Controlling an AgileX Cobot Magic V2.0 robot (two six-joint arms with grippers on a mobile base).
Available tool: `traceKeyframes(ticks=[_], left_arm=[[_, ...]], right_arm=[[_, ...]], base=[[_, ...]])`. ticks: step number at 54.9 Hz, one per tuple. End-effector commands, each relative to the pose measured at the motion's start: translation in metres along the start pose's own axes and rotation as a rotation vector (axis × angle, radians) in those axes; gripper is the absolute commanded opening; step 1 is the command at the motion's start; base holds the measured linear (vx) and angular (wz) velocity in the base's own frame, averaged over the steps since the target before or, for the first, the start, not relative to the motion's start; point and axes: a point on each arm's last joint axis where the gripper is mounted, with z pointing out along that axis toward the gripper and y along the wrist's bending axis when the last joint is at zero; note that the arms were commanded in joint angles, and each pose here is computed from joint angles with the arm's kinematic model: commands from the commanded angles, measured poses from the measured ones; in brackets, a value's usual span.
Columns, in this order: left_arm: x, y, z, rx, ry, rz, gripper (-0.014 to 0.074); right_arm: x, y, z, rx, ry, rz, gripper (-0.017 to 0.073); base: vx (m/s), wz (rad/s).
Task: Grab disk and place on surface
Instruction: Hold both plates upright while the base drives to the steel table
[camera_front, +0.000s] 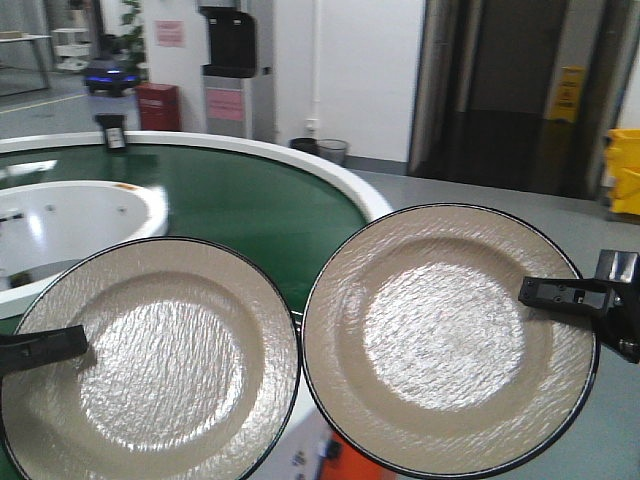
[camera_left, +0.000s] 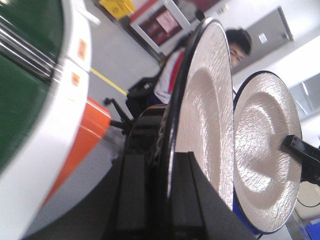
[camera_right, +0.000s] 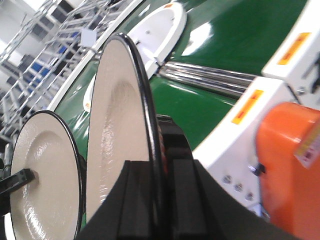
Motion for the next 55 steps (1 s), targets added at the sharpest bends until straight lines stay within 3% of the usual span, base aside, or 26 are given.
traceKeyframes(ticks=[1, 55], left_arm=[[-0.0129, -0.0289, -0.0047, 0.170, -0.102, -0.020, -0.0001], [-0.0129, -0.0289, -0.0047, 0.170, -0.102, -0.020, -0.0001]], right_arm=[[-0.0133, 0.0222, -0.0111, -0.094, -0.105, 0.031, -0.0009], [-0.0129, 0.0228, -0.0113, -0.098, -0.102, 0.030, -0.0009]], base=[[-0.20, -0.52], [-0.07, -0.51]])
